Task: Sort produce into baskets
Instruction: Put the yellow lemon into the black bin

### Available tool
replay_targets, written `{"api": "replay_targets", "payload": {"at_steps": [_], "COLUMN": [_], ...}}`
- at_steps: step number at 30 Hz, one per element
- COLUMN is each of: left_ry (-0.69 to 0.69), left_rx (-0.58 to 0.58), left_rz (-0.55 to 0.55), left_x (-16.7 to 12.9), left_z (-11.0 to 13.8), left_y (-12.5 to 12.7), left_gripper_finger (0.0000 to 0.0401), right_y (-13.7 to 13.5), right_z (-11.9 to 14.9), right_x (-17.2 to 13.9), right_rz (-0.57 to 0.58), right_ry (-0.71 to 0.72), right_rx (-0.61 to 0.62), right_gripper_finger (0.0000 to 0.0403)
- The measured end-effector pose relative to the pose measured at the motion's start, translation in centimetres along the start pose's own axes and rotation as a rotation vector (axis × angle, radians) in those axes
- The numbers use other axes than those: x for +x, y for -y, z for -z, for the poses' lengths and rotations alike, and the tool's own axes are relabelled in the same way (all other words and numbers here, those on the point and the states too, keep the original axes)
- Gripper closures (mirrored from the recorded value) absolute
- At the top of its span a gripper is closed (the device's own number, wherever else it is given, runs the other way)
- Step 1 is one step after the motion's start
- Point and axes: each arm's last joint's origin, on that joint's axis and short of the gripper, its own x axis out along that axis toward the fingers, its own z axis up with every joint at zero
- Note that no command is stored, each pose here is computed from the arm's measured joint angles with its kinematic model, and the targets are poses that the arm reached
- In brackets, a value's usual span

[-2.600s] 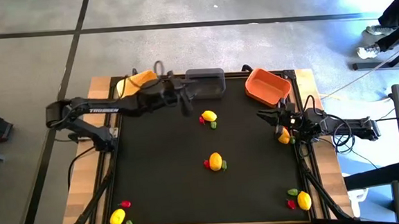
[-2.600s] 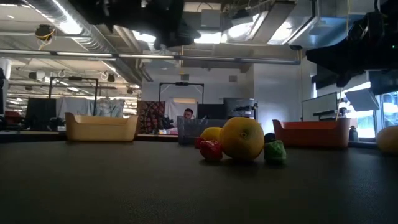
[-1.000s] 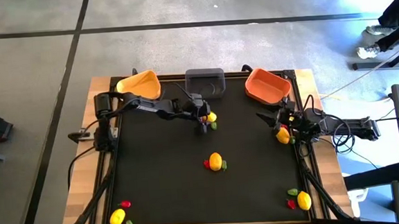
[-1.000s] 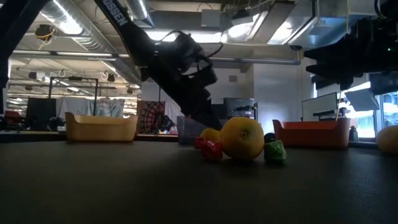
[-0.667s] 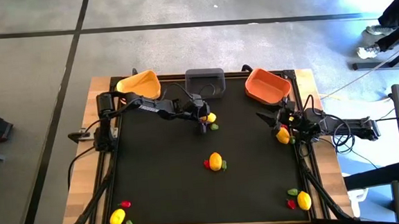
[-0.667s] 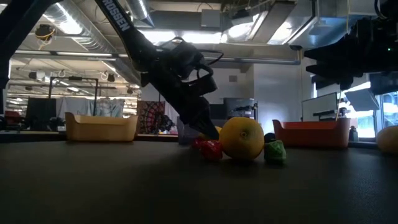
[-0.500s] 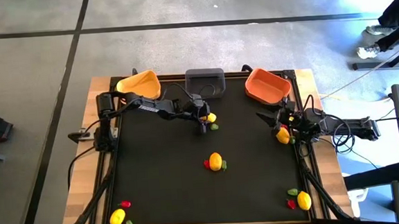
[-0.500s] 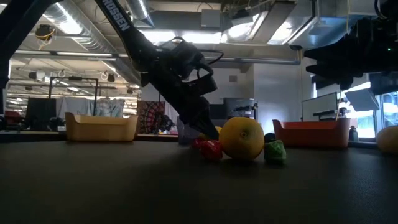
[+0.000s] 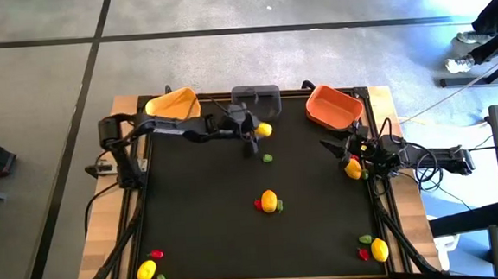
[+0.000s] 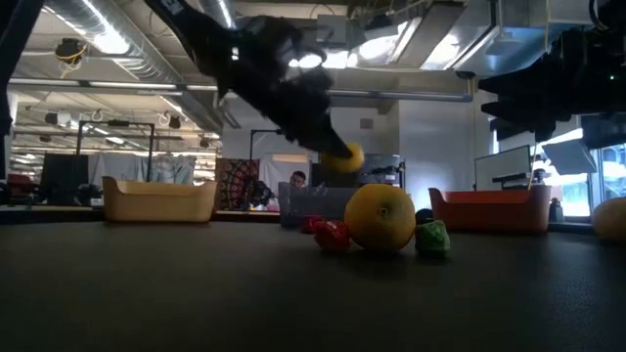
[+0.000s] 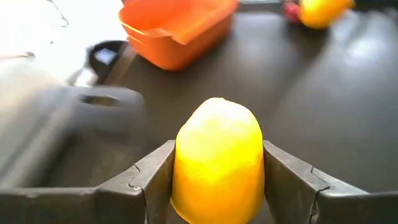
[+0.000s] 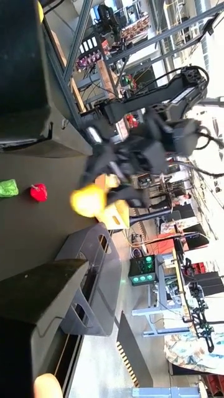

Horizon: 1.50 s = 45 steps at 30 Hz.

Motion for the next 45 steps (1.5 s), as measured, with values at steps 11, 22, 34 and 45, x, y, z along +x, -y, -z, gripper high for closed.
{"api": "replay_targets", "payload": {"at_steps": [11, 22, 34, 45], "left_ry": [0.012, -0.074, -0.096, -0.125], "left_rx": [-0.148, -0.265, -0.3, -0.334], "left_rz": [-0.22, -0.295, -0.3, -0.306], "left_x": [-1.1, 0.6, 1.1, 1.0], "left_z": [-0.1, 2.9, 3.6, 4.0], "left_y": [-4.7, -7.9, -8.2, -8.6], "left_gripper_finger": [0.0197, 0.0193, 0.0178, 0.0177], "right_y": [0.0, 0.0, 0.0, 0.0], "right_z": [0.0, 0.0, 0.0, 0.0], "right_x": [0.0, 0.0, 0.0, 0.0], "right_rz": [0.007, 0.009, 0.009, 0.009], "right_ry": [0.001, 0.0, -0.003, -0.003], "right_rx": [0.0, -0.001, -0.003, -0.004], "right_gripper_finger": [0.0189, 0.0189, 0.0189, 0.0189]}}
